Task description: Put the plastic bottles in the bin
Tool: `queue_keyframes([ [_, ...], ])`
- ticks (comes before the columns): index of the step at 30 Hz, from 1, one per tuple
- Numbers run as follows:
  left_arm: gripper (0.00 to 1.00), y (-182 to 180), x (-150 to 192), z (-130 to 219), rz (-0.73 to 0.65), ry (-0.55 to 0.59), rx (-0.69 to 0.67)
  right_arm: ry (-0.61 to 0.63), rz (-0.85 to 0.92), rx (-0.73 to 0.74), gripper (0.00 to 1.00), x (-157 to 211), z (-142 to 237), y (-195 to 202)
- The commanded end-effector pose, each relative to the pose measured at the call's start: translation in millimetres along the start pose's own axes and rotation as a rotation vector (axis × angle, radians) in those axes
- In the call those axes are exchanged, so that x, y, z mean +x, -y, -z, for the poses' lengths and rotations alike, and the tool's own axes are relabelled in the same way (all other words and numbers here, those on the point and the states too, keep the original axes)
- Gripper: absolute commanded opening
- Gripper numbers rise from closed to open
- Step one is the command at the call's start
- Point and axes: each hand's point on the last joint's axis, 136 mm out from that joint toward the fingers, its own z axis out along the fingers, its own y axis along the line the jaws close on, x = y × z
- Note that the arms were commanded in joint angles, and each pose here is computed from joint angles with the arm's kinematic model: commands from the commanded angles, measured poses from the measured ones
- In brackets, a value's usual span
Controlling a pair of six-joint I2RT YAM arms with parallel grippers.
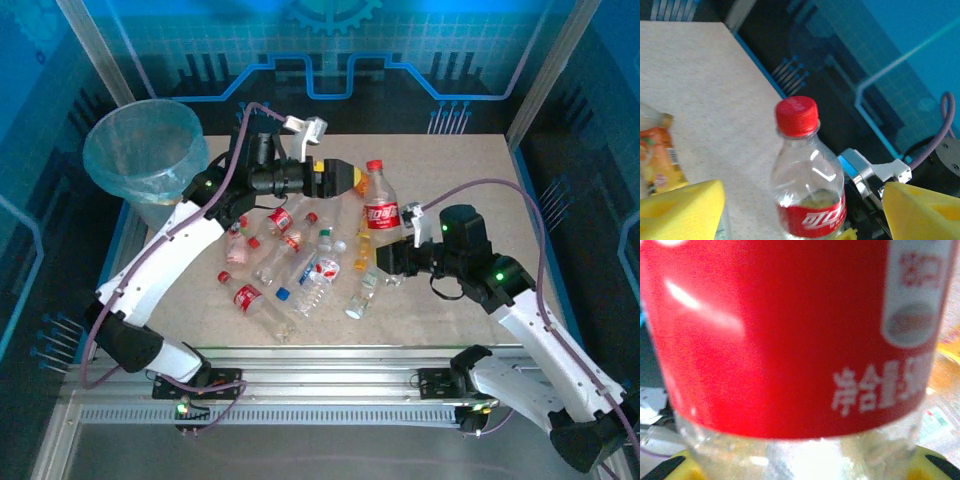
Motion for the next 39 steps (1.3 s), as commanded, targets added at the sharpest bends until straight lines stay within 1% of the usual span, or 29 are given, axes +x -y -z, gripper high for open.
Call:
queue_keyframes([
  [1,0.81,25,5,-2,0.037,-0.054,0.130,0.015,0.127,-0.147,0.41,-13,3,-38],
  [2,0.80,23,7,-2,0.040,-0.058,0.125,0.007,0.134,-0.158,0.41,-13,2,-41],
  [10,0.60,19,14,1,0.034,-0.053,0.114,-0.056,0.186,-0.212,0.40,-3,-3,-59],
  [12,0.53,16,15,1,0.031,-0.053,0.099,-0.063,0.201,-0.221,0.40,-1,-4,-62],
  [15,0.38,12,15,2,0.031,-0.049,0.075,-0.072,0.209,-0.220,0.41,1,-6,-62],
  [17,0.28,11,15,2,0.031,-0.047,0.067,-0.077,0.209,-0.208,0.43,2,-7,-61],
  [19,0.20,11,12,4,0.025,-0.035,0.056,-0.074,0.209,-0.192,0.49,1,-7,-59],
  [24,0.14,9,1,13,-0.005,0.022,-0.001,-0.039,0.206,-0.129,0.66,-12,-6,-54],
  [26,0.09,5,-8,23,-0.034,0.066,-0.054,-0.014,0.203,-0.086,0.78,-21,-4,-51],
  [29,0.00,-12,-35,52,-0.071,0.181,-0.184,0.040,0.227,-0.054,0.86,-41,-1,-54],
  [30,0.00,-20,-44,64,-0.068,0.219,-0.225,0.059,0.241,-0.050,0.89,-48,-1,-57],
  [32,0.00,-41,-69,99,-0.036,0.321,-0.309,0.103,0.273,-0.046,0.93,-66,-2,-66],
  [35,0.00,-66,-99,150,-0.003,0.445,-0.411,0.141,0.344,-0.058,0.93,-90,-13,-85],
  [39,0.00,-83,-133,211,-0.079,0.565,-0.588,0.131,0.410,-0.091,0.93,-115,-40,-114],
])
